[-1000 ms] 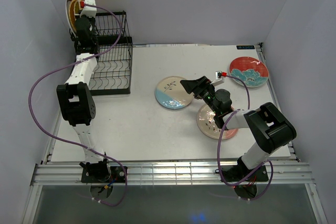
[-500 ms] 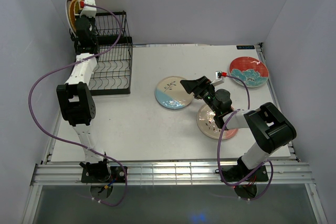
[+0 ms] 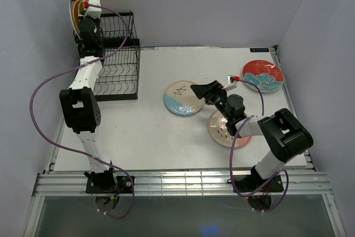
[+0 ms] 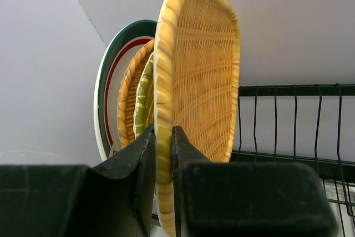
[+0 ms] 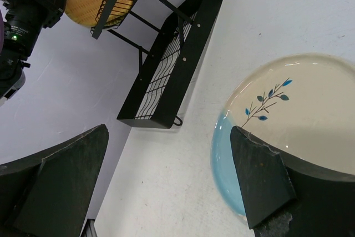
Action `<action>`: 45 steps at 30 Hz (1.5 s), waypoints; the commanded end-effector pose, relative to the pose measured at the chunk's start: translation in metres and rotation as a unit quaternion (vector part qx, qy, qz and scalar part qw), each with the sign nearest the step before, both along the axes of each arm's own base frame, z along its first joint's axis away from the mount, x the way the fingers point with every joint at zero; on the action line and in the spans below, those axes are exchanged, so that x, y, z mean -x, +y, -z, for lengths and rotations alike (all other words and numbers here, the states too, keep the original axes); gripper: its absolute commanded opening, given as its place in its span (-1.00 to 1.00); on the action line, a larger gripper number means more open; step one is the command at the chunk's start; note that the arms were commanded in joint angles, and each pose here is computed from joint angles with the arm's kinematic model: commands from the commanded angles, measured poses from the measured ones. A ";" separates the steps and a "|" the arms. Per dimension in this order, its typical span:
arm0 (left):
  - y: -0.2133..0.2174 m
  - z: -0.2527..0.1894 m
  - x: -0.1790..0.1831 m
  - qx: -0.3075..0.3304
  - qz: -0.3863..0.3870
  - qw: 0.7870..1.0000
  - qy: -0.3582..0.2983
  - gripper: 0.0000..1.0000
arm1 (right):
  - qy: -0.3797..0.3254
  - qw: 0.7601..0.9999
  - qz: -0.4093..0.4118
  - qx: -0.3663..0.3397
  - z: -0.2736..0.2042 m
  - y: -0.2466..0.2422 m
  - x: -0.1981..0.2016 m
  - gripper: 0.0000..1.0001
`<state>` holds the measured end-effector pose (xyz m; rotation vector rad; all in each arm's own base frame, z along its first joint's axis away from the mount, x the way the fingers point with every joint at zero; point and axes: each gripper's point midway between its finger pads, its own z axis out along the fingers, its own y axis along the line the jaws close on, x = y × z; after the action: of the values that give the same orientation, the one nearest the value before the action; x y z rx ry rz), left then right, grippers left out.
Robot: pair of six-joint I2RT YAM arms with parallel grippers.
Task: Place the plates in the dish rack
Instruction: Insert the plate into the dish rack.
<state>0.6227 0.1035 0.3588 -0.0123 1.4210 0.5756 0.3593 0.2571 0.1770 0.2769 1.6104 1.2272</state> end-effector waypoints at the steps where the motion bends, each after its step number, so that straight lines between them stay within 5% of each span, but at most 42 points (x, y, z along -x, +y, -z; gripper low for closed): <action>1: -0.002 -0.062 0.024 0.001 0.006 0.998 -0.066 -0.50 | -0.041 0.999 0.009 -0.016 -0.026 -0.005 -0.001 0.92; 13: -0.004 -0.058 0.025 0.013 0.014 0.998 -0.066 -0.21 | -0.042 0.999 0.011 -0.015 -0.027 -0.005 -0.002 0.92; 37: -0.013 -0.097 0.077 0.080 0.028 0.991 -0.108 0.74 | -0.043 0.999 0.009 0.001 -0.024 -0.003 -0.006 0.90; 45: -0.077 -0.078 0.121 0.138 0.103 0.980 -0.097 0.80 | -0.057 0.998 0.014 0.020 -0.027 -0.008 -0.002 0.80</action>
<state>0.5253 0.0680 0.4186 -0.1586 1.3227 0.3243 0.3614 0.2528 0.1756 0.2504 1.6145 1.1793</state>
